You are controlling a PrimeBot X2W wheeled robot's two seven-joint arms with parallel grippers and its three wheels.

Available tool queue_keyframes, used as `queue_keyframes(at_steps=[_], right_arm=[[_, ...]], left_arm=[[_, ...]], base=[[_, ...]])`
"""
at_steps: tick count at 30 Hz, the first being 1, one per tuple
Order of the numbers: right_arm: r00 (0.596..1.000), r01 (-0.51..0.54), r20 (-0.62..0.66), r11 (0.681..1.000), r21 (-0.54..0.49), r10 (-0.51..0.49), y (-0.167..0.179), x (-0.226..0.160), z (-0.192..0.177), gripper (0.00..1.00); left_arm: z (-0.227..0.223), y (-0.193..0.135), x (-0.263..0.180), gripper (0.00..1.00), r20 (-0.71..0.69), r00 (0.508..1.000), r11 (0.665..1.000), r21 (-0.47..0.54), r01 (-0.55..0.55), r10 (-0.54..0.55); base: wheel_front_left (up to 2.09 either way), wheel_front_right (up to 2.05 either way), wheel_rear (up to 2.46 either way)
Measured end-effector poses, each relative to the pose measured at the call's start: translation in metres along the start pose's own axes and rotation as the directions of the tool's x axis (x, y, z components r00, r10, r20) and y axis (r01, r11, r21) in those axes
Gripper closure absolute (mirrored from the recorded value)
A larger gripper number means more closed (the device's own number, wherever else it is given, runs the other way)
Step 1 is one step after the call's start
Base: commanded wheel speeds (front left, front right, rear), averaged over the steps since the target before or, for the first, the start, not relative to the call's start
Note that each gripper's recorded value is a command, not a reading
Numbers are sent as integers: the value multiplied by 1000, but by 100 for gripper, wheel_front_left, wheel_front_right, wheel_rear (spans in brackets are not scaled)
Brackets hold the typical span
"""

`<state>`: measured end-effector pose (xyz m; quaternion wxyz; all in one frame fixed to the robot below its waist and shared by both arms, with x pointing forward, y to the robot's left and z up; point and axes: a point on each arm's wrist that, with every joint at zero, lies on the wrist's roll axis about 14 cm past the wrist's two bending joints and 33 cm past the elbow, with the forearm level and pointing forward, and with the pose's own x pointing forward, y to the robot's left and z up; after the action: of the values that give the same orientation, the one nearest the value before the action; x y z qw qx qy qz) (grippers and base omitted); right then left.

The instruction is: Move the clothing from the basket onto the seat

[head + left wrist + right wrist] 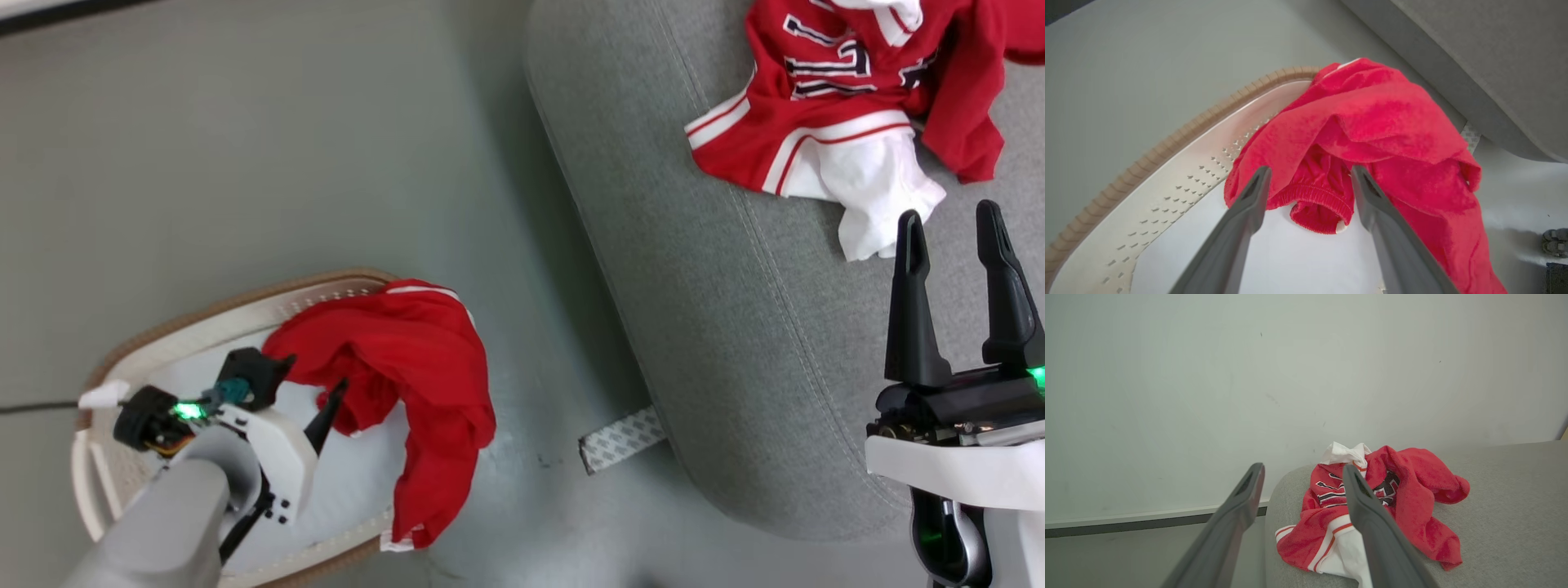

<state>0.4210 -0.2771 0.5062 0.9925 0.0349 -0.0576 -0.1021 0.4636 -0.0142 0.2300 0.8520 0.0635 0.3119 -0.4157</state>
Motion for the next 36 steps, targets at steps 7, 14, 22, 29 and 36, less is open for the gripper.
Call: queue_keyframes(at_steps=[7, 14, 22, 29, 36], right_arm=[[999, 22, -27, 1000, -8, -22, -7, 4, -10, 0], [997, 45, -55, 999, -16, -46, -14, 1, -17, 0], [997, 53, -63, 998, -12, -54, -16, 0, -19, 0], [999, 5, -33, 1000, -12, -5, -2, 5, -10, 0], [999, -38, 27, 999, -8, 39, 11, 3, 12, 0]], left_arm=[[-22, 8, 35, 0, -102, 994, 998, 39, 40, -35], [-26, 12, 63, 0, -135, 990, 997, 51, 57, -50], [-20, 6, 72, 100, -132, 989, 994, 66, 83, -74], [-1, 2, 61, 100, -78, 994, 995, 58, 75, -70], [31, -26, 31, 100, 12, 996, 995, 39, 88, -88]], base=[[0, 0, 0], [0, 0, 0], [0, 0, 0], [0, 0, 0], [0, 0, 0]])
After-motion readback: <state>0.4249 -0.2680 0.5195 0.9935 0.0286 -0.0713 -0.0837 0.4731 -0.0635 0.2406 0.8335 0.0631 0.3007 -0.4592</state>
